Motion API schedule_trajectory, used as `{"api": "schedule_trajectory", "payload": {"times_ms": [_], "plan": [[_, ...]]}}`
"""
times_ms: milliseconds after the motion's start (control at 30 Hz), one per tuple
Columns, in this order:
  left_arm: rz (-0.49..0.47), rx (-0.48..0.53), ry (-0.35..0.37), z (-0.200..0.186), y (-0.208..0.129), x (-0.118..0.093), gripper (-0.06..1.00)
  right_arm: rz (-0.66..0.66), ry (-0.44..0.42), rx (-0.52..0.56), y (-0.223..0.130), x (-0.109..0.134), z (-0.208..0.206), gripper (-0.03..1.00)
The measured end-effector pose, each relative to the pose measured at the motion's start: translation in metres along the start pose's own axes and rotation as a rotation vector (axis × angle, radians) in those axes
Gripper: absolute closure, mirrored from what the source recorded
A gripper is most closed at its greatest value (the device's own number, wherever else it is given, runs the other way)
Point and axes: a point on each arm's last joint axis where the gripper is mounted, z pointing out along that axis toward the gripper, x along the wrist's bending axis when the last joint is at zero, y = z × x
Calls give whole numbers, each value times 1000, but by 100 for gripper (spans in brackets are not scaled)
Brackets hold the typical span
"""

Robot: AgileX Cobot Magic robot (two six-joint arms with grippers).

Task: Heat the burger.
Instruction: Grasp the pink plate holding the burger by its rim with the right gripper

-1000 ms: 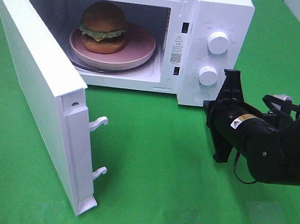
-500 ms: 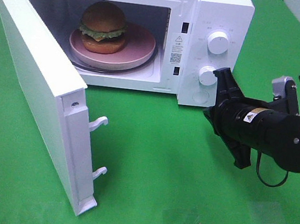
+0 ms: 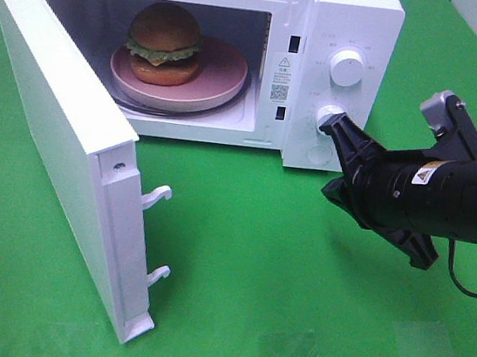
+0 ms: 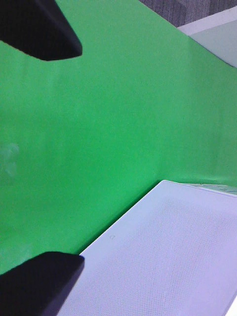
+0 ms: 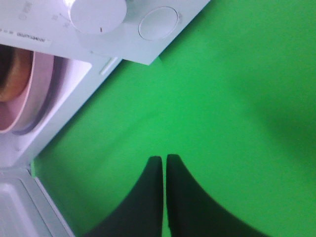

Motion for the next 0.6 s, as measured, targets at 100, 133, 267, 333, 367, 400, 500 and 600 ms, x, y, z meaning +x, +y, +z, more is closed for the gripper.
{"api": "schedule_trajectory", "payload": {"times_ms": [100,133,267,333,367,400,500,600], "plan": [[0,0,0,0,0,0,-5,-99,-28,61,-1,6,-3,95],[0,0,0,0,0,0,-5,-135,-34,82,-1,8,-4,94],[0,0,0,0,0,0,-5,-247,-52,149,0,17,-6,94],[0,0,0,0,0,0,-5,-301,-57,180,0,21,-7,93],[0,0,0,0,0,0,-5,-301,-57,180,0,21,-7,93],[0,0,0,0,0,0,-5,-362,-59,209,1,26,-7,93],[0,0,0,0,0,0,-5,-451,-68,250,3,32,-9,93],[0,0,0,0,0,0,-5,-513,-77,273,4,35,-10,93]]}}
